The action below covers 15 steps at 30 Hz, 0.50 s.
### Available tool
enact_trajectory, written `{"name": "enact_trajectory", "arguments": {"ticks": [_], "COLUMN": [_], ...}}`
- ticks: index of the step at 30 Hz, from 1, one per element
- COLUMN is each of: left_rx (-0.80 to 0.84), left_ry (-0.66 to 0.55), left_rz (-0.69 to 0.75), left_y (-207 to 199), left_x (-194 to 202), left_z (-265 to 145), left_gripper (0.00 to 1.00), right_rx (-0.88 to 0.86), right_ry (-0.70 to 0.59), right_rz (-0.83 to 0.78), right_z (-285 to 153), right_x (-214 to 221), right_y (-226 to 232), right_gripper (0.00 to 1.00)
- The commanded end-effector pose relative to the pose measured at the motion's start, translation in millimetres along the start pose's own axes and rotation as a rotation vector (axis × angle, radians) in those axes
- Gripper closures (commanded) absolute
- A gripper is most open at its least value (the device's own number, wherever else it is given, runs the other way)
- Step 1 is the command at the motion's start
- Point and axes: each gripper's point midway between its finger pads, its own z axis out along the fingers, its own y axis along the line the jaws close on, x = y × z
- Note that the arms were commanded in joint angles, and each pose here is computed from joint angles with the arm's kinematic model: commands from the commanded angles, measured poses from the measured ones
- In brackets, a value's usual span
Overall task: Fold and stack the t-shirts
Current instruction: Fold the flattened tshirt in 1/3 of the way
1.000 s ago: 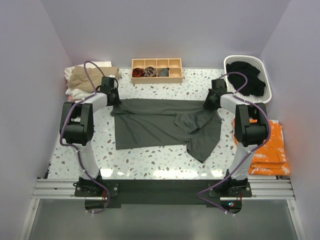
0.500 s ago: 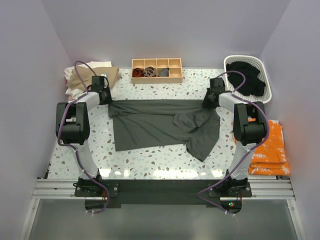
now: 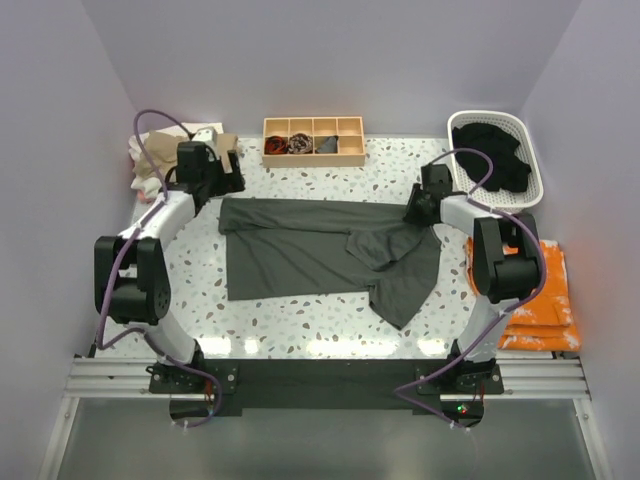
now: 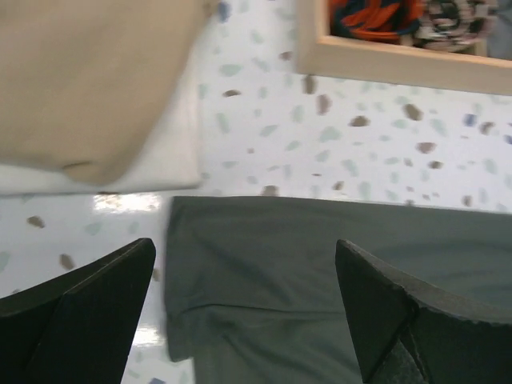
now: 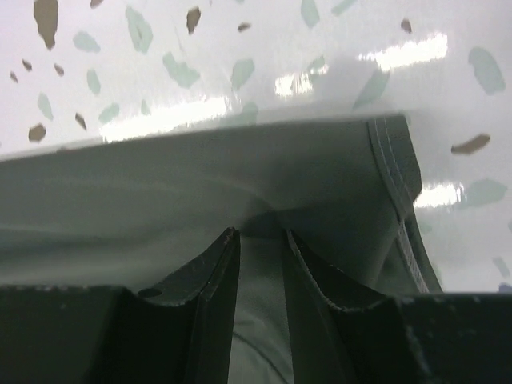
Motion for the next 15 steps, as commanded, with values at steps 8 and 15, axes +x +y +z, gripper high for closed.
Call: {"name": "enact_trajectory", "arguments": {"ticks": [8, 15], "left_rx": [0.4, 0.366], "left_ry": [0.129, 0.27], "left_rz": [-0.05, 0.05], "left_y": [-120, -132], "left_x": [80, 133], "left_z": [-32, -64], "left_gripper": [0.0, 0.0], "right_rx": [-0.02, -0.067], "right_ry": [0.063, 0.151], "right_rz": [-0.104, -0.103], "right_z": [-82, -140], "right_x": [17, 83], "right_y": [10, 0], "right_gripper": [0.65, 0.6]}}
